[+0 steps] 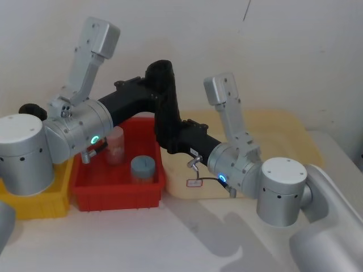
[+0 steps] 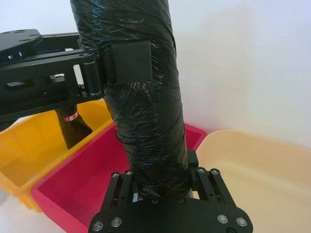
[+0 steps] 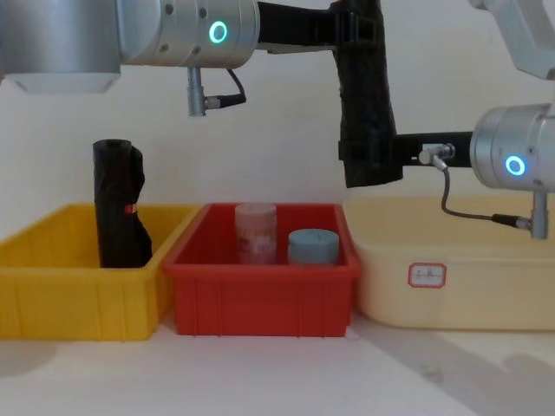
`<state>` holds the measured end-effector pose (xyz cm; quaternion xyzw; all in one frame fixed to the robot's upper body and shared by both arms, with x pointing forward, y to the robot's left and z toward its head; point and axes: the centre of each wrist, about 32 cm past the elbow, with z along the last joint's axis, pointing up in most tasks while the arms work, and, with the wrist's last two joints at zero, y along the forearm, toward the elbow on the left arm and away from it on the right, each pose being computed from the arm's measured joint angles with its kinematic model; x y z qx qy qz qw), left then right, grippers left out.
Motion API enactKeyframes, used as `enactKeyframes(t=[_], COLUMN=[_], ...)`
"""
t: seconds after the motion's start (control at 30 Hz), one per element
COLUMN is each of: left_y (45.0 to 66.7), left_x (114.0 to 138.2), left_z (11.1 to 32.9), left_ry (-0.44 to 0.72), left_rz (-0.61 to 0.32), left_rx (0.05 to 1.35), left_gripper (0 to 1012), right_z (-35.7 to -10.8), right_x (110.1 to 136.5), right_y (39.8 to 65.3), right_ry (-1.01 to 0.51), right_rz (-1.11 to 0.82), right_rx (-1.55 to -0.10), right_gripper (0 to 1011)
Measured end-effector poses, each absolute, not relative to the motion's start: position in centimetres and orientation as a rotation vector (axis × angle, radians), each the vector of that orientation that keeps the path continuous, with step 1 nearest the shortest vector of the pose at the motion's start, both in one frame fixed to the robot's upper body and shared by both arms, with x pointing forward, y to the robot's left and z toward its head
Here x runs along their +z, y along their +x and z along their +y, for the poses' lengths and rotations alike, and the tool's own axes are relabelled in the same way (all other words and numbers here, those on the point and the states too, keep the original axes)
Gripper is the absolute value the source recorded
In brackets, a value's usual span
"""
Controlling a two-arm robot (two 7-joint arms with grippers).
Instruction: Pick up the garbage bag with the one hand and transfer it to the other hand.
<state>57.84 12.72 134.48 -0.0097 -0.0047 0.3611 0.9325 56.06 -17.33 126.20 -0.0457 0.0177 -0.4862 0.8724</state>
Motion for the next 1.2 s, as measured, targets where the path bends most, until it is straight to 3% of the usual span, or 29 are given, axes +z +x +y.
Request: enactKeyframes(t=[0.33, 0.4, 0.7, 1.2], left_y=[57.8, 57.8, 57.5, 56.3], left_x=[134.5, 134.5, 134.6, 134.8], left_z=[12.7, 12.8, 13.5, 16.2], left_ry=[-0.019, -0.019, -0.020, -0.056], left_rz=[-0.010, -0.009, 0.008, 0.032], left_rx=[0.739, 0.739, 0.743, 0.787], left_gripper=[659, 756, 996, 1001], right_z=[-17.5, -17.6, -18.4, -20.8], right_x=[126.2, 126.1, 125.8, 124.8], right_y=[55.9, 55.9, 56.0, 57.1], right_ry=[-0.079, -0.073, -0.062, -0.060], right_rz=[0.054, 0.063, 0.103, 0.162], right_rx=[-1.025, -1.031, -1.069, -1.213], right_gripper=[532, 533, 533, 531])
